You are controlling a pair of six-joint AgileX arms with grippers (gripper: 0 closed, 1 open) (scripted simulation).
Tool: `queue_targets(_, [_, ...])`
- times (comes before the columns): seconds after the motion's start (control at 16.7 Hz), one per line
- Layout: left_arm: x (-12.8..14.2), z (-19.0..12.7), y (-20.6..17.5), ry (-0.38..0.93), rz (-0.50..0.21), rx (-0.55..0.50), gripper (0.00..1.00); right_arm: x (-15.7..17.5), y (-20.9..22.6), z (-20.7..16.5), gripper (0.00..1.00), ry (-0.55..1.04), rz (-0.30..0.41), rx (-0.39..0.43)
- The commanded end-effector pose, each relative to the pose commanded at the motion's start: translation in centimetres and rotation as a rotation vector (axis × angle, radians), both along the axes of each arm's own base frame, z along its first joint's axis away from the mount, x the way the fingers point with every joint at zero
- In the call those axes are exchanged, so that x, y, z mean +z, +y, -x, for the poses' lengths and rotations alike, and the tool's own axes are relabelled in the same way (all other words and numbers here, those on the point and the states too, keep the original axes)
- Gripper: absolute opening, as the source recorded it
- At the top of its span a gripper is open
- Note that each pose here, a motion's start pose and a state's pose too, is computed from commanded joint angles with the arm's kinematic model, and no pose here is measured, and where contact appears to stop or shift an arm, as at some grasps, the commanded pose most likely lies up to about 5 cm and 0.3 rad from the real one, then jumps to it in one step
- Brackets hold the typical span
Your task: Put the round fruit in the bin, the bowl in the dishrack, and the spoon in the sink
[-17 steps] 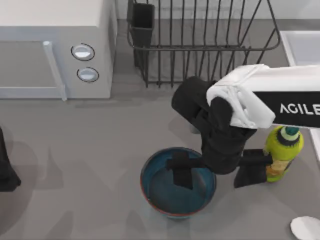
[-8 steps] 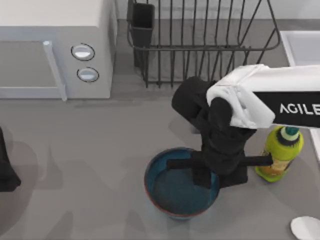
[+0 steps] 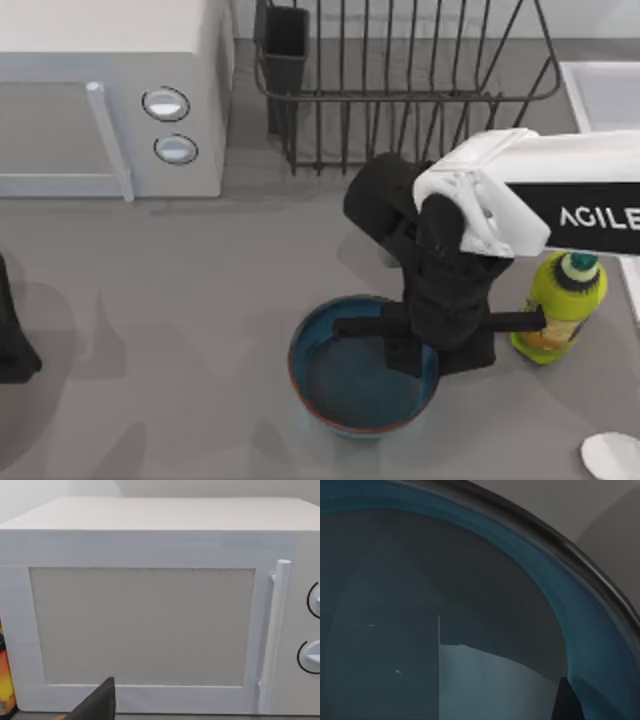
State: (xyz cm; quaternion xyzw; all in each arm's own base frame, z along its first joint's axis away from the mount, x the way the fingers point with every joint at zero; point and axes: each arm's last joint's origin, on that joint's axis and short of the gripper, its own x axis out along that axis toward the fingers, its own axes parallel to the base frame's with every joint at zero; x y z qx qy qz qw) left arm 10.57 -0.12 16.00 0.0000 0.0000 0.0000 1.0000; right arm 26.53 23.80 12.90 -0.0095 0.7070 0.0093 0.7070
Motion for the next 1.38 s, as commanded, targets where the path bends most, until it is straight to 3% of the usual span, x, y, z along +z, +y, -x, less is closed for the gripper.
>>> queue_targets(0.18, [0.0, 0.0, 0.0, 0.000, 0.000, 0.000, 1.00, 0.5, 0.5, 0.0, 0.00, -0.010, -0.023, 0.008])
queue_targets(0.48, [0.0, 0.0, 0.0, 0.000, 0.000, 0.000, 1.00, 6.5, 3.2, -2.4, 0.00, -0.157, -0.265, 0.042])
queue_targets(0.6, [0.0, 0.0, 0.0, 0.000, 0.000, 0.000, 1.00, 8.9, 3.2, -3.1, 0.00, -0.187, -0.308, 0.043])
queue_targets(0.72, [0.0, 0.0, 0.0, 0.000, 0.000, 0.000, 1.00, 9.8, 2.6, -3.1, 0.00, -0.166, -0.282, 0.034])
queue_targets(1.08, [0.0, 0.0, 0.0, 0.000, 0.000, 0.000, 1.00, 9.9, 0.3, -0.5, 0.00, -0.012, -0.035, 0.001])
queue_targets(1.38, [0.0, 0.0, 0.0, 0.000, 0.000, 0.000, 1.00, 10.1, 0.1, 0.0, 0.00, -0.002, -0.001, 0.001])
